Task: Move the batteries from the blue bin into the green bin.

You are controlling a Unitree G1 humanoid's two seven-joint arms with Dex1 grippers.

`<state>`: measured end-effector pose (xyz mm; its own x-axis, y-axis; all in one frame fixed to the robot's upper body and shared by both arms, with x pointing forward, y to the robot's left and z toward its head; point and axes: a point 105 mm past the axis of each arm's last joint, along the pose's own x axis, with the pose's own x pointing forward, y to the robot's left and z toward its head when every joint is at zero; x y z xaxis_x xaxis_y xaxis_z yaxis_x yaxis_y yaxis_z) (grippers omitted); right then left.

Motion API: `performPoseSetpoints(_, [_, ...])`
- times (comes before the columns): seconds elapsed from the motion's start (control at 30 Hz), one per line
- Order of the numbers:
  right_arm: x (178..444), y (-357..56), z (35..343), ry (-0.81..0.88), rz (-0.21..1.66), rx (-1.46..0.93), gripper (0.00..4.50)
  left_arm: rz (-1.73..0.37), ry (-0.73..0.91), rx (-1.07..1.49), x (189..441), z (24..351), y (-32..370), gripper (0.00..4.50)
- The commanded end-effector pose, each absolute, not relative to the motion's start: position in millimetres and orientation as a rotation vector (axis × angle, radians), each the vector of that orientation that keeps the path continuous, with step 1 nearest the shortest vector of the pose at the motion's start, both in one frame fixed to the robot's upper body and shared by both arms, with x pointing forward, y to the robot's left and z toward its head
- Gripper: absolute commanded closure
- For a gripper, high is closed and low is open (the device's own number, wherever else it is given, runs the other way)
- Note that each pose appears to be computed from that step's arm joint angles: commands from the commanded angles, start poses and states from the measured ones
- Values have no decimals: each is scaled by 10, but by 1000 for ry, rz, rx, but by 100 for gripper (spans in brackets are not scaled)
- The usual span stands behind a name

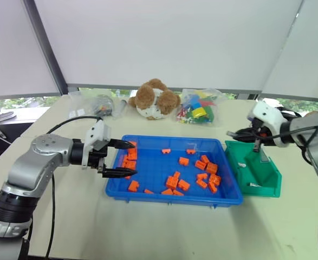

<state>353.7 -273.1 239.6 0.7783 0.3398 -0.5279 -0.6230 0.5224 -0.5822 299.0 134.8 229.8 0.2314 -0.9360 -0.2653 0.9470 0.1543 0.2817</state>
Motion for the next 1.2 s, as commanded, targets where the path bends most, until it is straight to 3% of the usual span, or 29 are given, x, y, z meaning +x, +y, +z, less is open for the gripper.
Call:
performPoseSetpoints(0.03, [3485, -2980, 2422, 407, 496, -841, 449, -1369, -41, 418, 2989, 2459, 1308, 0])
performPoseSetpoints(0.17, [3460, -3025, 2234, 461, 518, -801, 449, -1381, -56, 390, 3011, 2495, 1254, 0])
performPoseSetpoints(0.33, [3453, -3100, 2099, 505, 511, -790, 207, -1384, -59, 373, 3019, 2516, 1232, 0])
performPoseSetpoints(0.43, [3434, -3076, 2114, 498, 530, -786, 40, -1383, -61, 359, 3021, 2531, 1227, 0])
performPoseSetpoints(0.47, [3430, -3065, 2127, 493, 534, -791, 8, -1383, -61, 355, 3022, 2531, 1228, 0])
performPoseSetpoints(0.6, [3341, -2982, 2278, 453, 572, -821, 8, -1377, -53, 343, 3017, 2528, 1244, 0])
performPoseSetpoints(0.97, [2702, -2303, 2779, 245, 816, -741, 8, -1310, 4, 378, 2983, 2520, 1462, 0])
performPoseSetpoints(1.2, [2483, -2047, 2743, 217, 859, -668, 8, -1273, 32, 370, 2986, 2498, 1567, 0])
